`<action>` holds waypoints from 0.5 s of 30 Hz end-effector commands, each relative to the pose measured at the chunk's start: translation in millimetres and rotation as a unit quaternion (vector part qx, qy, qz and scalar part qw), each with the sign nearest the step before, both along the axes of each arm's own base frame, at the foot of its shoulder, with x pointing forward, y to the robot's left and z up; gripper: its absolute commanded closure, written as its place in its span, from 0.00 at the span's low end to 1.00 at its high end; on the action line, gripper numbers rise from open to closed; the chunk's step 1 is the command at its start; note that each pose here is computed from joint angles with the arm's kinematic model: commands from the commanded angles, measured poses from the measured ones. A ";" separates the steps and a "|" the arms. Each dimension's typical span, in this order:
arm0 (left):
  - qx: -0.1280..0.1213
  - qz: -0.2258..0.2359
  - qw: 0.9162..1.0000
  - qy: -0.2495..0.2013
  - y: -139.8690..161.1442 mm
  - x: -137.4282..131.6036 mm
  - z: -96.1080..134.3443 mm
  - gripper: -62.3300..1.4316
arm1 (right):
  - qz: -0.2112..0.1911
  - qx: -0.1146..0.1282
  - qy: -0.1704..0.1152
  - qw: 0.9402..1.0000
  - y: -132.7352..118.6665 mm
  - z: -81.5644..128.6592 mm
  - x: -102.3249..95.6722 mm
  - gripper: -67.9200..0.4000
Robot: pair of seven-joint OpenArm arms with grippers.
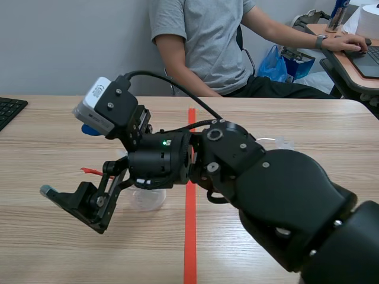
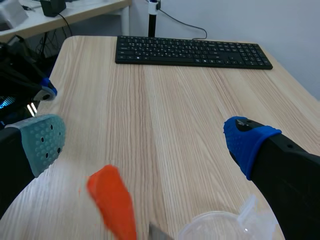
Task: Do the redox reaction experiment.
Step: 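Return to the home posture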
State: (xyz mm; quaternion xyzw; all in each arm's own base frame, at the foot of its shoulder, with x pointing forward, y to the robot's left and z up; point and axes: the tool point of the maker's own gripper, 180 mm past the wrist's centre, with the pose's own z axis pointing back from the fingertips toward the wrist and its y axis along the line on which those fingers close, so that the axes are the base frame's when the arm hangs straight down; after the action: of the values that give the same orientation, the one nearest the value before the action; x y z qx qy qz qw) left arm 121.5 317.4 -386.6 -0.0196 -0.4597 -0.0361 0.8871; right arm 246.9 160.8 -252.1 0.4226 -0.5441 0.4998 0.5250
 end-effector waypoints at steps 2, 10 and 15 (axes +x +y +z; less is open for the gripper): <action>-0.004 0.001 1.000 -0.008 -1.3 1.4 3.2 0.76 | 0.000 0.015 -0.015 1.000 -14.1 19.4 -3.3 0.00; -0.011 -0.004 1.000 0.006 -6.4 -11.0 1.1 0.16 | -0.083 0.021 -0.019 0.996 -68.0 39.9 -3.8 0.00; -0.014 -0.008 1.000 0.013 -10.4 -17.1 1.3 0.00 | -0.154 0.031 0.007 0.988 -110.9 53.2 4.9 0.00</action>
State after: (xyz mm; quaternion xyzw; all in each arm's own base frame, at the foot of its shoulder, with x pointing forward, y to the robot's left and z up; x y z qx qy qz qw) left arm 102.1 311.6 -390.1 -0.0301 -0.4391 -0.0377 0.8972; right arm 248.4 53.8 -206.6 0.3554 -0.6040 0.4004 0.5904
